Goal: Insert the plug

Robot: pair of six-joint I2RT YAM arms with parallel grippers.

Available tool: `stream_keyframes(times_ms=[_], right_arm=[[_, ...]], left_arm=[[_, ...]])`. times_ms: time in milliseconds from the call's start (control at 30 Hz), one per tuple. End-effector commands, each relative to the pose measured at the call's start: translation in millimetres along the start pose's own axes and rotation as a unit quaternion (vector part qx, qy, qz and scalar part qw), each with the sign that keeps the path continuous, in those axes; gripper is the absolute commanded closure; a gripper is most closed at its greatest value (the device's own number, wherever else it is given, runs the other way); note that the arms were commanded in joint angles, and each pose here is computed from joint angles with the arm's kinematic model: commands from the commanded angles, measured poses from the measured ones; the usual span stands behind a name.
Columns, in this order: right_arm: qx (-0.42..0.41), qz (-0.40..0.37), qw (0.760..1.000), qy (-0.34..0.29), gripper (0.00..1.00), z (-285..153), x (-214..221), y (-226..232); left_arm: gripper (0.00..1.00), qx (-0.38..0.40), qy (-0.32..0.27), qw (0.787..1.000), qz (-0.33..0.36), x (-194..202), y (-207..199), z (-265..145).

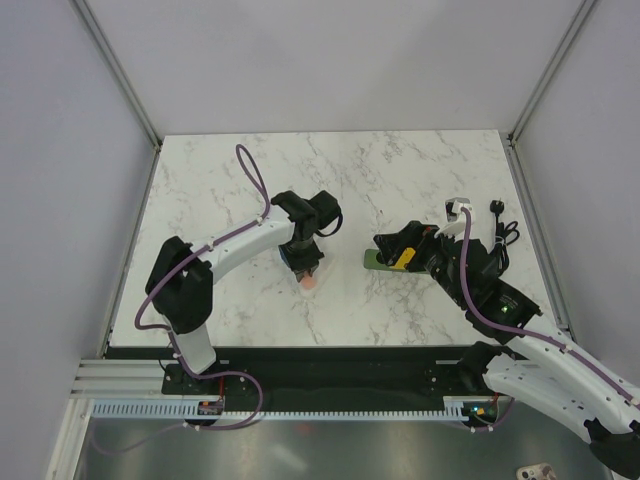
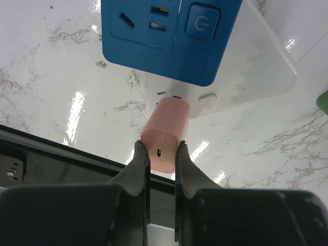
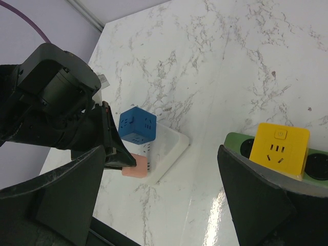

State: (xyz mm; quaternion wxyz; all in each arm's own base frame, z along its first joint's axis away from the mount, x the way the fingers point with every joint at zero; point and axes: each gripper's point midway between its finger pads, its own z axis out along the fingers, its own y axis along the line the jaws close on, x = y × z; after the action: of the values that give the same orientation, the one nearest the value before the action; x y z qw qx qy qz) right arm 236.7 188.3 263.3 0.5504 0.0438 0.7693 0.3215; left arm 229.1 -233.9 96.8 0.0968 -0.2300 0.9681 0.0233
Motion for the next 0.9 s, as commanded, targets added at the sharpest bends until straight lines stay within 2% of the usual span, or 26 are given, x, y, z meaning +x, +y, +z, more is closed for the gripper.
stream_keyframes(times_ms=[0, 500, 867], right_arm=[[0.006, -0.005, 1.000, -0.014, 0.02, -1.1, -6.1, -2.9], [0.011, -0.007, 1.000, -0.021, 0.02, -4.8, -9.9, -5.4], [0.012, -0.008, 1.000, -0.021, 0.02, -6.1, -9.5, -6.2]], left_arm=[[0.98, -0.005, -0.003, 1.000, -0.020, 0.5, -7.3, 4.8], [0.98, -0.047, -0.032, 0.998, -0.022, -9.3, 7.0, 12.2], [0.98, -0.016, -0.038, 0.999, -0.026, -16.5, -12.3, 4.7]])
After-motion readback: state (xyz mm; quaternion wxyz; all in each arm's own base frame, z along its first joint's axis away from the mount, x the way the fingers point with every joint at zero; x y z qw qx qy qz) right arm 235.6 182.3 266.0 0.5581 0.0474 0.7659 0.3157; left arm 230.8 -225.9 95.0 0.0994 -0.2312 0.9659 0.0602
